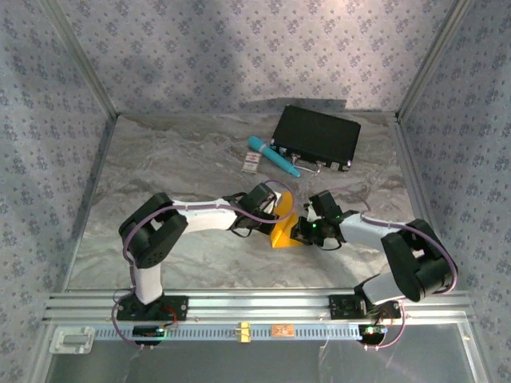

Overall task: Fold a paper plane with a square sheet of paper (pick it up from the middle)
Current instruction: Fold the triangle a second time at the center of the table.

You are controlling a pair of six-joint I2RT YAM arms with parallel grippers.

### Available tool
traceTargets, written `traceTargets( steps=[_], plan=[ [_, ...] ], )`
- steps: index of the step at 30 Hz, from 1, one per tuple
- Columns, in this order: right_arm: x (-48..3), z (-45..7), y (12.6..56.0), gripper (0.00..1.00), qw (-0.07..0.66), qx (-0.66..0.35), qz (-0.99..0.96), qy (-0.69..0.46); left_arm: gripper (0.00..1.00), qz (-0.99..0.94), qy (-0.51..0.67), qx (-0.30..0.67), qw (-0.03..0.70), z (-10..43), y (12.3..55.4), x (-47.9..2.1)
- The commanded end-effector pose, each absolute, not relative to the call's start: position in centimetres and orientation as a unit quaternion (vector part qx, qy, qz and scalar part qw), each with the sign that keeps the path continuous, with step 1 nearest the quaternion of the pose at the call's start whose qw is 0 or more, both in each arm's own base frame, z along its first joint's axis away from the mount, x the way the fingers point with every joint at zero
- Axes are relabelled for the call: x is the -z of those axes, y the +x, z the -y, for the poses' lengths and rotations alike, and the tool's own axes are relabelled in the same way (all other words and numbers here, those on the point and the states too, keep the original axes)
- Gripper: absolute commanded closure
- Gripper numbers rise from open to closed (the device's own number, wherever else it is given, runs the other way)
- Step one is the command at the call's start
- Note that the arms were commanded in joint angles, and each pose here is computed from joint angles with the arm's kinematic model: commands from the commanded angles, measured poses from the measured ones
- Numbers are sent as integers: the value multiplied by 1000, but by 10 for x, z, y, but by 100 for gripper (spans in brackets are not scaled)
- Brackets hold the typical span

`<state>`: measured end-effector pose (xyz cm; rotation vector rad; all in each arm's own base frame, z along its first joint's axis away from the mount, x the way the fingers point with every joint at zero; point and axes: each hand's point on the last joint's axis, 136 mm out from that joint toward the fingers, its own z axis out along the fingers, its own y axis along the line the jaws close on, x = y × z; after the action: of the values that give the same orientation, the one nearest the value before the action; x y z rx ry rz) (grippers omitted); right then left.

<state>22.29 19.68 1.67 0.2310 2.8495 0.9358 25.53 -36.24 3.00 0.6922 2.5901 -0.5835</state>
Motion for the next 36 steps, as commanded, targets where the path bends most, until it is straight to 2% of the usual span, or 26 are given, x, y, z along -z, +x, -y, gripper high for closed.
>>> traceTargets(
  steps=[1,36],
  plan=[
    [1,-183,212,92,42,-272,-958,86,100,-918,256,219,210,372,259,-38],
    [-1,-182,211,92,43,-271,-958,88,100,-919,257,217,206,368,265,-31]
  ],
)
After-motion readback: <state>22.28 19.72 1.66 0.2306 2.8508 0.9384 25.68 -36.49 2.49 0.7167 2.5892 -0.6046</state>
